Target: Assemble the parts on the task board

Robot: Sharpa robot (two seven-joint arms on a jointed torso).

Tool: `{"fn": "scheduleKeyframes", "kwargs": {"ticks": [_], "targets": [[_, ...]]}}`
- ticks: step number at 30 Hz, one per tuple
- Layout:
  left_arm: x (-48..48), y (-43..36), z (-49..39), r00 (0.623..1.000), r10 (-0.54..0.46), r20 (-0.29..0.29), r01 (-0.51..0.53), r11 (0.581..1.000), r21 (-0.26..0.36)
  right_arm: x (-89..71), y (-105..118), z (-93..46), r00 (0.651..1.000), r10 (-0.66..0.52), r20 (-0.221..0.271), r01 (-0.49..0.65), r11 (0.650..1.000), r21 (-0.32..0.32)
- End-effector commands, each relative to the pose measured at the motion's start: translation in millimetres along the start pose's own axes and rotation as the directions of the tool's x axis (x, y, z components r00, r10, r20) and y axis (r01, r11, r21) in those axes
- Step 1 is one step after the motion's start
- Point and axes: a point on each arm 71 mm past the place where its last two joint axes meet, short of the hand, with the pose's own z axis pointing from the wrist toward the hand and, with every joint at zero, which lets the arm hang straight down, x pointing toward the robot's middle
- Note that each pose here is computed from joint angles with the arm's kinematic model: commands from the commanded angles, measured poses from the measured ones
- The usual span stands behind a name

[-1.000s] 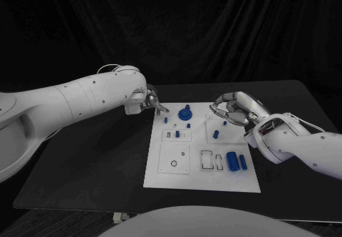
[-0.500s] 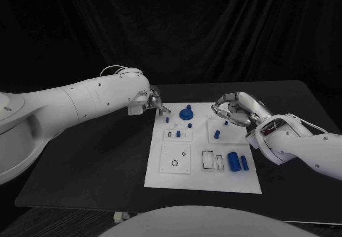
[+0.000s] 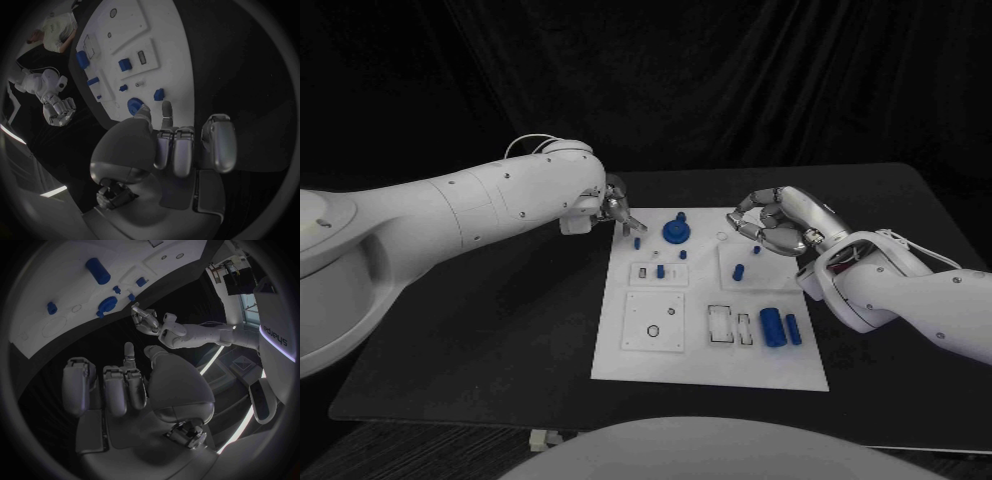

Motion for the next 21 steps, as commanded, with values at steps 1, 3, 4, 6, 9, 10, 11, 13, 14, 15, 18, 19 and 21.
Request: {"fn": "scheduleKeyframes", "kwargs": {"ticks": [1,3,4,6,9,10,11,13,14,15,18,19,21], "targets": [[3.0,-3.5,1.5,1.000,0.007,-0.004,-0.007,1.000,0.022,0.8,-1.1,-0.7,1.000,-0.004,-0.007,0.004,1.000,0.010],[3.7,-3.9,2.1,1.000,0.007,-0.005,-0.007,1.000,0.021,0.7,-1.3,-0.7,1.000,-0.004,-0.007,0.004,1.000,0.010],[4.1,-4.0,2.3,1.000,0.007,-0.006,-0.007,1.000,0.019,0.7,-1.3,-0.7,1.000,-0.004,-0.007,0.004,1.000,0.011],[4.7,-3.9,2.8,1.000,0.009,-0.010,-0.009,1.000,0.013,0.7,-1.3,-0.7,1.000,-0.004,-0.008,0.004,1.000,0.011],[5.8,-3.8,3.1,1.000,0.013,-0.018,-0.013,1.000,0.006,0.8,-1.2,-0.7,1.000,-0.003,-0.008,0.004,1.000,0.011],[6.2,-3.8,3.2,1.000,0.014,-0.022,-0.014,1.000,0.003,0.8,-1.2,-0.8,1.000,-0.003,-0.008,0.004,1.000,0.011],[6.8,-3.8,3.3,1.000,0.016,-0.025,-0.016,1.000,0.000,0.8,-1.2,-0.8,1.000,-0.003,-0.008,0.004,1.000,0.011],[7.7,-4.0,3.4,0.999,0.018,-0.030,-0.018,1.000,-0.003,0.7,-1.4,-0.9,1.000,-0.004,-0.008,0.004,1.000,0.011],[8.0,-4.1,3.4,0.999,0.019,-0.031,-0.019,1.000,-0.003,0.6,-1.4,-1.0,1.000,-0.004,-0.008,0.004,1.000,0.011],[8.3,-4.2,3.6,0.999,0.019,-0.033,-0.020,1.000,-0.004,0.6,-1.5,-1.0,1.000,-0.004,-0.008,0.004,1.000,0.011],[9.3,-4.9,4.1,0.999,0.021,-0.036,-0.021,1.000,-0.004,0.5,-1.6,-1.2,1.000,-0.004,-0.008,0.004,1.000,0.012],[9.6,-5.2,4.3,0.999,0.021,-0.037,-0.021,1.000,-0.003,0.5,-1.6,-1.2,1.000,-0.004,-0.008,0.004,1.000,0.012],[10.1,-5.6,4.7,0.999,0.021,-0.038,-0.022,1.000,-0.003,0.5,-1.7,-1.2,1.000,-0.004,-0.009,0.004,1.000,0.012]]}}
